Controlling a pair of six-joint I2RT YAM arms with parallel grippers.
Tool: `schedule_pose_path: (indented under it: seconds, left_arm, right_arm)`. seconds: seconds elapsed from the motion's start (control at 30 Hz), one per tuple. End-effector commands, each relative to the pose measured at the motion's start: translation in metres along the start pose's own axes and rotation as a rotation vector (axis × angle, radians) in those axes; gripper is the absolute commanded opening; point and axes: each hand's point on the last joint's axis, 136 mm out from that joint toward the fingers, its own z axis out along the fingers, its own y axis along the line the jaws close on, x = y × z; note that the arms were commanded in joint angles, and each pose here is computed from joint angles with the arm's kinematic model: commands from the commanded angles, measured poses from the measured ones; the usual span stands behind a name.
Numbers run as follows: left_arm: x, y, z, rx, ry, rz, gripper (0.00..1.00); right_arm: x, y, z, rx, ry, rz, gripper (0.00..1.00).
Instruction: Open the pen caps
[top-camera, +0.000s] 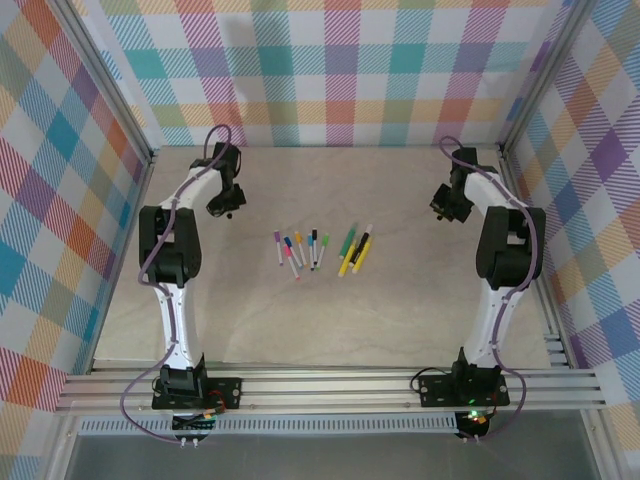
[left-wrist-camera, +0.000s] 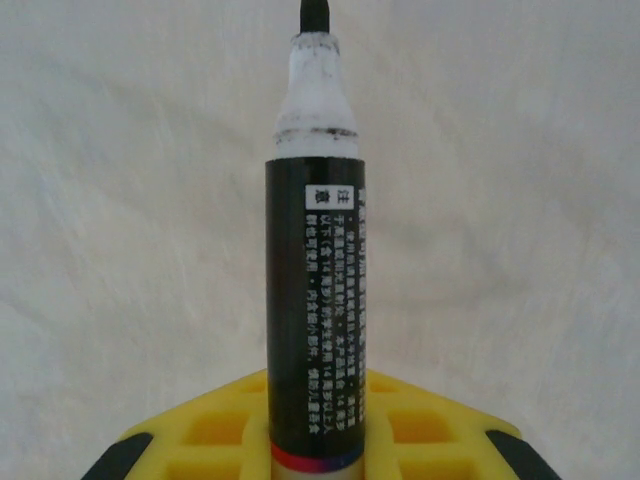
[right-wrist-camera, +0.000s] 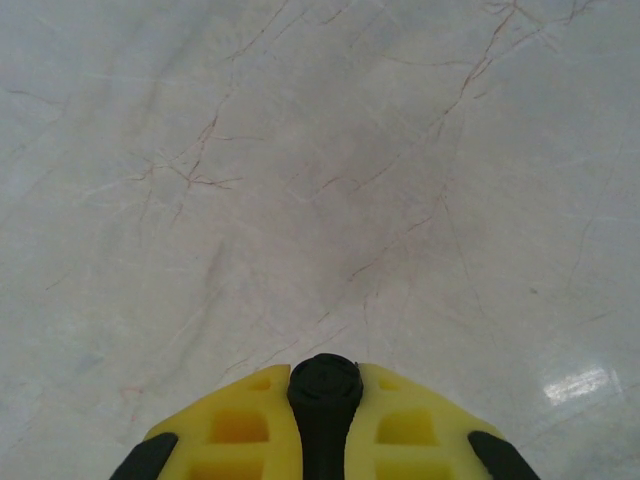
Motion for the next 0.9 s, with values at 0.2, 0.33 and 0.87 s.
schedule_pose_path:
  seconds: [0.2, 0.33, 0.87]
  left_arm:
    - [0.000, 0.024, 0.026, -0.117, 0.078, 0.061, 0.00]
    - [0.009, 0.023, 0.036, -0.092, 0.120, 0.063, 0.00]
    - [0.020, 0.018, 0.044, -0.069, 0.166, 0.056, 0.28]
  right_arm:
    - [0.003, -0.012, 0.012, 0.070, 0.034, -0.031, 0.00]
    - [0.007, -0.014, 0.013, 0.076, 0.047, -0.032, 0.05]
    - [0.016, -0.016, 0.016, 0.073, 0.077, -0.028, 0.41]
